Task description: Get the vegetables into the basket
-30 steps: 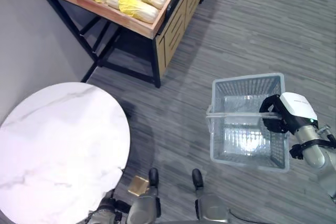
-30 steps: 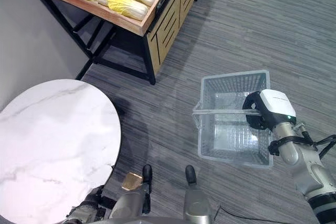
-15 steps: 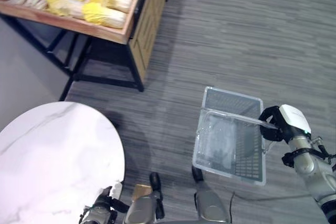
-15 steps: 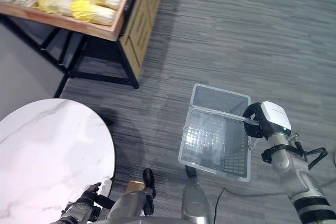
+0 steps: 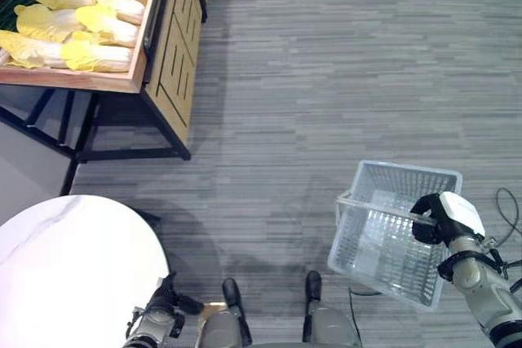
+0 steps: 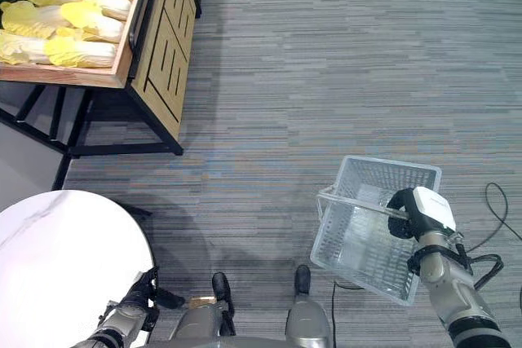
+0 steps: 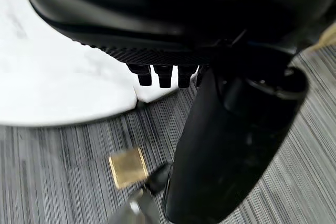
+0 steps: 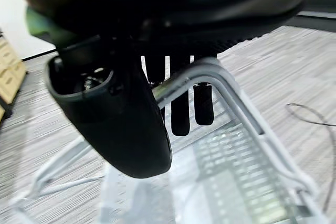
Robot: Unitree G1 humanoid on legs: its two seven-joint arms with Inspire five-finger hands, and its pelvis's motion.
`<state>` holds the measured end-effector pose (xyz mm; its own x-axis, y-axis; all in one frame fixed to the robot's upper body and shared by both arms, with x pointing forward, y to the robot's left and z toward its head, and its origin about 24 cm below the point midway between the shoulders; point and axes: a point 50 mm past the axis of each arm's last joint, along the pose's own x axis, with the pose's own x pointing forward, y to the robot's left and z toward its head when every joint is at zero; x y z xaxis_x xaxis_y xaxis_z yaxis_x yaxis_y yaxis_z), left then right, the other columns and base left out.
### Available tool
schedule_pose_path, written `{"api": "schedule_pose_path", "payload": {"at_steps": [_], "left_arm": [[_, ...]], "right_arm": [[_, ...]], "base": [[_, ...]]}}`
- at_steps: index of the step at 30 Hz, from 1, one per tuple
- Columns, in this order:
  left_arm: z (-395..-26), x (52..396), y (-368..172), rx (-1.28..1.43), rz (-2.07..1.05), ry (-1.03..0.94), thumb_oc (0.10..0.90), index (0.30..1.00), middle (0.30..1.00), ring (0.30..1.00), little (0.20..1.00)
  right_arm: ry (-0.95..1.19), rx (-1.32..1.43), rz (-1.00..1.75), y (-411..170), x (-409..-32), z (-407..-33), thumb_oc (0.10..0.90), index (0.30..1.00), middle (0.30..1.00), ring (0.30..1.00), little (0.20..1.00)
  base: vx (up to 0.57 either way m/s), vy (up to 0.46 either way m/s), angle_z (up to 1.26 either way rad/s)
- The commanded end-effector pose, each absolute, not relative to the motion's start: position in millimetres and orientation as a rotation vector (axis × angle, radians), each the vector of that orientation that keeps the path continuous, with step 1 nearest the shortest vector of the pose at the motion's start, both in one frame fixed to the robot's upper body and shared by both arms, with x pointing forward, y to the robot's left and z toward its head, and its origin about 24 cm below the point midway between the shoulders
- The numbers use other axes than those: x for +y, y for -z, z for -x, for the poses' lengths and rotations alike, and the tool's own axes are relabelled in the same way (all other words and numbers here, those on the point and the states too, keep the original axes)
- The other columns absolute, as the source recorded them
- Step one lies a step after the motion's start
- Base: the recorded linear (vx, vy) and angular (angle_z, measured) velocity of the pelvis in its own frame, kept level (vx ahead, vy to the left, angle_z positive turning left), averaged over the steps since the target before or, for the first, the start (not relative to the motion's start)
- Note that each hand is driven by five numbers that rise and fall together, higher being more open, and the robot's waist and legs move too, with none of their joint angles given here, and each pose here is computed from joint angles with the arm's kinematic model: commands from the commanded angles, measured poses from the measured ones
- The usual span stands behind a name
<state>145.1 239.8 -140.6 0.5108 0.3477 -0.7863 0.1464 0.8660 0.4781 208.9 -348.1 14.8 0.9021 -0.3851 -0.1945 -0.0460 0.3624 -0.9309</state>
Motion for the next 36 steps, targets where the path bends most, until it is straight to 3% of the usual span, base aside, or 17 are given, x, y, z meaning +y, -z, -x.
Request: {"api": "schedule_pose_path", "payload": {"at_steps": [1, 12, 28, 36], "left_arm": [[-138.9, 263.6, 137.0, 1.071, -0.626, -0.171, 0.900, 1.000, 1.000, 1.000, 1.000], [-123.7, 261.5, 143.2, 1.115, -0.570, -0.179, 0.900, 1.000, 1.000, 1.000, 1.000], [-104.1, 263.6, 149.0, 1.178, -0.578, -0.151, 0.900, 1.000, 1.000, 1.000, 1.000], [-102.6, 270.5, 147.5, 1.194, -0.628, -0.168, 0.900, 1.000, 1.000, 1.000, 1.000]], "right_arm": [[0.436, 0.158, 1.197, -72.0, -361.0, -230.4, 0.400, 0.300, 0.300, 0.300, 0.300], [0.420, 0.206, 1.199, -63.1, -365.5, -221.6, 0.400, 0.300, 0.300, 0.300, 0.300], [0.474, 0.546, 1.042, -3.7, -382.7, -212.0, 0.400, 0.300, 0.300, 0.300, 0.300], [0.481, 0.554, 0.997, 6.0, -375.0, -210.5, 0.400, 0.300, 0.300, 0.300, 0.300]], "base": [[0.04, -0.161, 0.00], [0.03, -0.133, 0.10], [0.03, 0.084, -0.05], [0.01, 0.032, -0.03]]}}
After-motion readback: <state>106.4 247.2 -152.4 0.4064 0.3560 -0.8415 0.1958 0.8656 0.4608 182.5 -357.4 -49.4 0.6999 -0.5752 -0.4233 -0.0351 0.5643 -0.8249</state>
